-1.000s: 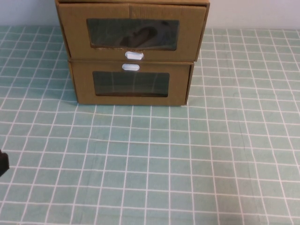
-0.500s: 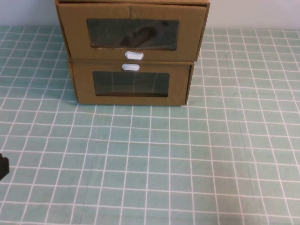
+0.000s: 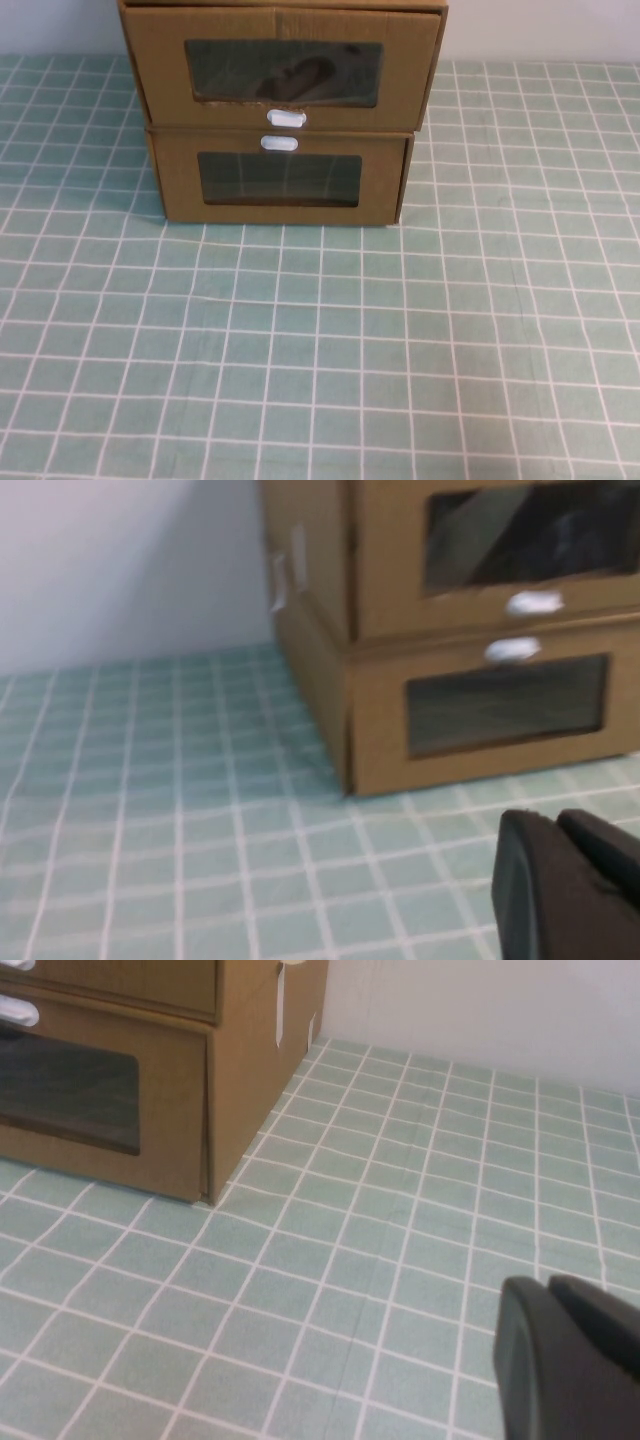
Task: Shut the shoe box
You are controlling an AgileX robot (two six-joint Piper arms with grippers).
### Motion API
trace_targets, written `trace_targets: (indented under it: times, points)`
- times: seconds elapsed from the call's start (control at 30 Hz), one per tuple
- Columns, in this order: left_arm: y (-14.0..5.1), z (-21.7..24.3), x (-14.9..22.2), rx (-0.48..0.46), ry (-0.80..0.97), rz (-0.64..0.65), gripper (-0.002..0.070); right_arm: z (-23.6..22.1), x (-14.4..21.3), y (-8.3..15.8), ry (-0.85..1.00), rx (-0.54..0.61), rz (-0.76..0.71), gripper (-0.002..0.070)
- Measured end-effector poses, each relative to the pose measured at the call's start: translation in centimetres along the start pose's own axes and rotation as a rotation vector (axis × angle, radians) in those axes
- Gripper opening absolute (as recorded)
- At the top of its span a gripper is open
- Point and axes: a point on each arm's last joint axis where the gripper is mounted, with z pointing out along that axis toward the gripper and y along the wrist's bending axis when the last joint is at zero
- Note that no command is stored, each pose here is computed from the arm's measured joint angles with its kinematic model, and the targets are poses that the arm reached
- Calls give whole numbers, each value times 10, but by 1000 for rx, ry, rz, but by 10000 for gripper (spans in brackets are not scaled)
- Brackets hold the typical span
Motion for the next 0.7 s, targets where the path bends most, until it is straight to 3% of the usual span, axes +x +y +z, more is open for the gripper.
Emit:
trace_targets:
  times: [0.17,0.37,0.7]
  points:
    - [6,2,61,-113,36,-41,-4,0,0,0,0,0,0,-15]
    - [7,13,121,-159,162,-76,-4,0,0,0,0,0,0,-14]
    - [10,13,121,-216,152,-89,-4,0,0,0,0,0,0,-14]
